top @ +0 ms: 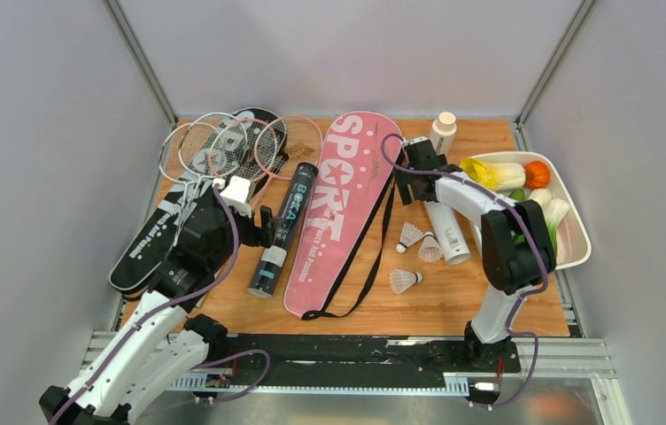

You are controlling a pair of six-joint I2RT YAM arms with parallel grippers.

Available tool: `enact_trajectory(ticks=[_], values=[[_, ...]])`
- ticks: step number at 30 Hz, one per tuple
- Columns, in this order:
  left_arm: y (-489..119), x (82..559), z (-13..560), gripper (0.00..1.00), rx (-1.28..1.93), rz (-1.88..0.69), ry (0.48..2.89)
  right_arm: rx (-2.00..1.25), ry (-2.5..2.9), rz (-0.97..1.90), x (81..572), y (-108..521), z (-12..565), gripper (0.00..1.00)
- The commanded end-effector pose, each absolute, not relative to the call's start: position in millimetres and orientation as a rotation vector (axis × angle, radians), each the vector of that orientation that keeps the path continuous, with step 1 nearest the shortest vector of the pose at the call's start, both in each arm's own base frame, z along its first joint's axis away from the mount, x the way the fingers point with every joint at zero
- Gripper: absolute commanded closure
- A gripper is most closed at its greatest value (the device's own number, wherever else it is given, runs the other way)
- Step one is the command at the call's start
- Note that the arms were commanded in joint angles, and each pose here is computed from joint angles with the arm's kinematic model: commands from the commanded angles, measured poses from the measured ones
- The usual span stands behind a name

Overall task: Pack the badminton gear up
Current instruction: Pick up the shuttle tube at the center of the board.

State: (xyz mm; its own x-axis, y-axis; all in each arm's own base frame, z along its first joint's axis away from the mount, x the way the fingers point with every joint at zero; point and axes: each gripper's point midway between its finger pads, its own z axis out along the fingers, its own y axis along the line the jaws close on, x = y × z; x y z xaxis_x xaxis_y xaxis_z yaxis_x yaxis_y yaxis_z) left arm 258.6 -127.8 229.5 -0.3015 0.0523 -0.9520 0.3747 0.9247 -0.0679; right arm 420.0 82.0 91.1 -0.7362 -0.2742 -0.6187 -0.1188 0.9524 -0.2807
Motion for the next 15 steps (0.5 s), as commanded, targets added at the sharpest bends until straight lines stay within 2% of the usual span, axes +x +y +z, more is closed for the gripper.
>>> enact_trajectory(ticks=[1, 7, 15], values=[[-120.1, 254.3, 228.2, 0.13, 0.326, -0.3, 1.799, -0.391, 2.386, -0.339, 448.5, 78.5, 86.2, 0.07], [-110.5, 252.4, 230.4, 0.13, 0.303, -0.261, 1.77, -0.426, 2.459, -0.451, 456.6, 61.6, 53.1, 0.1], [-107.2, 252.3, 231.7, 0.13, 0.298, -0.243, 1.769, -0.43, 2.47, -0.429, 461.2, 60.9, 50.9, 0.27]])
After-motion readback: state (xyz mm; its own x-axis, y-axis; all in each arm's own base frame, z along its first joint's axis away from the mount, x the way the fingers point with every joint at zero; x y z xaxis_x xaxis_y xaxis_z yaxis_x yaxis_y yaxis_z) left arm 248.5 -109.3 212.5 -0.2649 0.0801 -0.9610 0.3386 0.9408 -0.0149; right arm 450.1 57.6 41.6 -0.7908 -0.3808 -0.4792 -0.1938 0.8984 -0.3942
